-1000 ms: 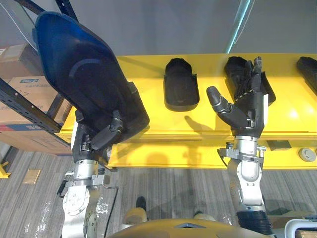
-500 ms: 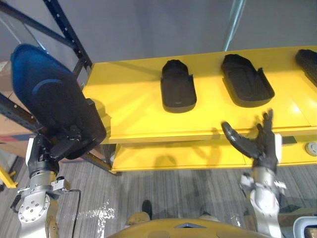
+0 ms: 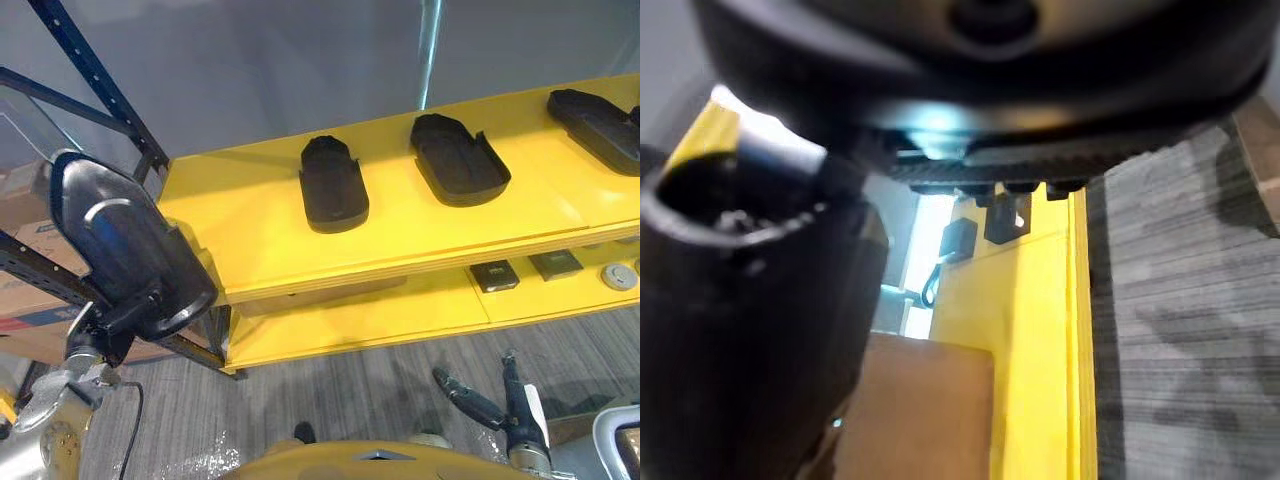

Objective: Walk over and take three plastic housings, then place them on the shelf

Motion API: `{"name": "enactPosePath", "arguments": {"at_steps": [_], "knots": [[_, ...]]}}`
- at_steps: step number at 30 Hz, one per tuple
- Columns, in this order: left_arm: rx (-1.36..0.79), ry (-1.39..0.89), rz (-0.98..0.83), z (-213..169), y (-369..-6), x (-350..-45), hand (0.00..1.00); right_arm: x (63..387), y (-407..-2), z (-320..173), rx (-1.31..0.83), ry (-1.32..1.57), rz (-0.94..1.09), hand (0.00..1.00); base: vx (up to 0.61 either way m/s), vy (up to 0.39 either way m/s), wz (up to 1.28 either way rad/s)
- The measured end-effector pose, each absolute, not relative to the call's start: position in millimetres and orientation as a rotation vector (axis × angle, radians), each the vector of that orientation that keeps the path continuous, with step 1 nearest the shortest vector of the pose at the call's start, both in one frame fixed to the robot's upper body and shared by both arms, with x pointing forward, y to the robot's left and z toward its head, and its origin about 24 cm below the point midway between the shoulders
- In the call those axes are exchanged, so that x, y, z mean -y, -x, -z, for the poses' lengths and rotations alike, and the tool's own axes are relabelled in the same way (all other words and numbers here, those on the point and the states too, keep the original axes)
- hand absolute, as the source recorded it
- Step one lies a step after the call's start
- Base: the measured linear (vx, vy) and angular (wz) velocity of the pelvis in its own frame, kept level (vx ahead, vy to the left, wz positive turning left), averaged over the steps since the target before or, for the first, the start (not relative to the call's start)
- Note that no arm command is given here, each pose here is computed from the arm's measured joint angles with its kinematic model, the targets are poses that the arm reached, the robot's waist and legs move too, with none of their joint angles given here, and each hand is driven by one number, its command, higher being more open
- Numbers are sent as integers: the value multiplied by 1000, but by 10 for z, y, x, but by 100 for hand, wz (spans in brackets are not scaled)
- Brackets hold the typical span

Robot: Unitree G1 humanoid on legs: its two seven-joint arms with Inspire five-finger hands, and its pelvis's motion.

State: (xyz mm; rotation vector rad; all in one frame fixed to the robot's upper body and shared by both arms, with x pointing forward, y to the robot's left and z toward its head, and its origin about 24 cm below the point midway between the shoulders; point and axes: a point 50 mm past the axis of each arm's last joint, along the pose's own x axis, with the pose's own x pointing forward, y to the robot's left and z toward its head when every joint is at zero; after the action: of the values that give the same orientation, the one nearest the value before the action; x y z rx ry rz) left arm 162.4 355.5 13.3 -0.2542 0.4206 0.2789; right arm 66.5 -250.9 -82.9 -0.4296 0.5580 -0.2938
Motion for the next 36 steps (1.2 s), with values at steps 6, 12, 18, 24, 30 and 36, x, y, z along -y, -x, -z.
{"name": "enactPosePath", "arguments": {"at_steps": [6,12,18,24,30,36], "knots": [[-478,248,-287,-141,-1710,-3794,0,2433,-682,934,-604,443,234,100,4,3,3],[-429,247,-252,-302,-2016,-3819,0,2499,-669,1083,-728,399,191,100,-37,8,10],[-409,153,-153,-553,-2253,-3803,0,2480,-731,1098,-734,364,181,100,-45,3,8],[-439,92,-69,-615,-2326,-3694,0,2464,-685,1143,-764,355,161,100,0,0,0],[-461,88,-66,-629,-2343,-3654,0,2461,-676,1153,-772,352,151,100,-9,4,-2],[-450,70,-64,-706,-2362,-3674,0,2526,-754,1129,-769,371,135,100,-19,5,-1]]}}
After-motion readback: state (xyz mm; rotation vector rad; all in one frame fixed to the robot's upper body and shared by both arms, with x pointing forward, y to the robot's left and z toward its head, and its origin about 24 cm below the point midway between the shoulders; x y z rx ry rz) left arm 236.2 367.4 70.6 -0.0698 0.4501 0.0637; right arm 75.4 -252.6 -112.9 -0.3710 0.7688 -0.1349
